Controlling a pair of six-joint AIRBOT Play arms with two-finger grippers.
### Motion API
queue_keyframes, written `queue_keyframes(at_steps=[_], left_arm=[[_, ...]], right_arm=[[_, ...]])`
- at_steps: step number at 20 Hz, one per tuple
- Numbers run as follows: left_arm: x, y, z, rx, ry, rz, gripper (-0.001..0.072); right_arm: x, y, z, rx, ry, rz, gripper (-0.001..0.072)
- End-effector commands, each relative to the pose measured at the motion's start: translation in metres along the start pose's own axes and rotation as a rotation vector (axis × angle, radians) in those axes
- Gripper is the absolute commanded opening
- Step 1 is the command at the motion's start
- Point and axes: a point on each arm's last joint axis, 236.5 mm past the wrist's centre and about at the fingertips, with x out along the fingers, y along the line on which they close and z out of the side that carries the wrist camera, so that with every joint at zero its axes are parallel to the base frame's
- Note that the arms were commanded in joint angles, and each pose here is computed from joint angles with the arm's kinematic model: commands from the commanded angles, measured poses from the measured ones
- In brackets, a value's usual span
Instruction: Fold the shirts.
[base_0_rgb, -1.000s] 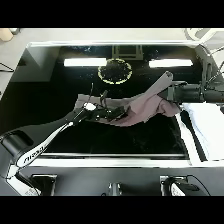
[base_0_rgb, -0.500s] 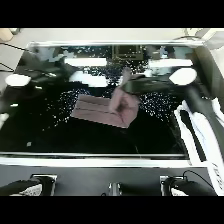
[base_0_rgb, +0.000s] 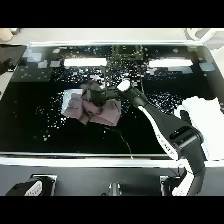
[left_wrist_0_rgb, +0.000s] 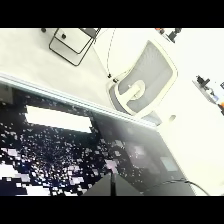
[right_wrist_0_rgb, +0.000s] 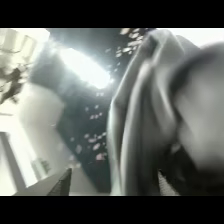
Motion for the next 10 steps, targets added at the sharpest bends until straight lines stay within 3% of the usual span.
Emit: queue_keyframes(at_steps=[1,4,6,9,10], left_arm=[[-0.009,0.0,0.002,0.029,-0.001,0.017,0.0026],[-0.008,0.009,-0.004,0.04,0.016,0.045,0.0026],[-0.007,0.016,-0.009,0.047,0.029,0.064,0.0027],[-0.006,0.024,-0.016,0.044,0.045,0.079,0.0027],[-0.006,0.024,-0.017,0.042,0.048,0.08,0.0026]], right_arm=[[0.004,0.008,-0.012,-0.025,0.058,0.078,0.0589],[-0.049,-0.02,-0.029,-0.146,0.229,-0.032,0.0611],[-0.109,-0.069,-0.047,-0.171,0.39,-0.24,0.0621],[-0.205,-0.151,-0.067,-0.07,0.569,-0.603,0.0634],[-0.214,-0.163,-0.073,-0.013,0.569,-0.633,0.0634]])
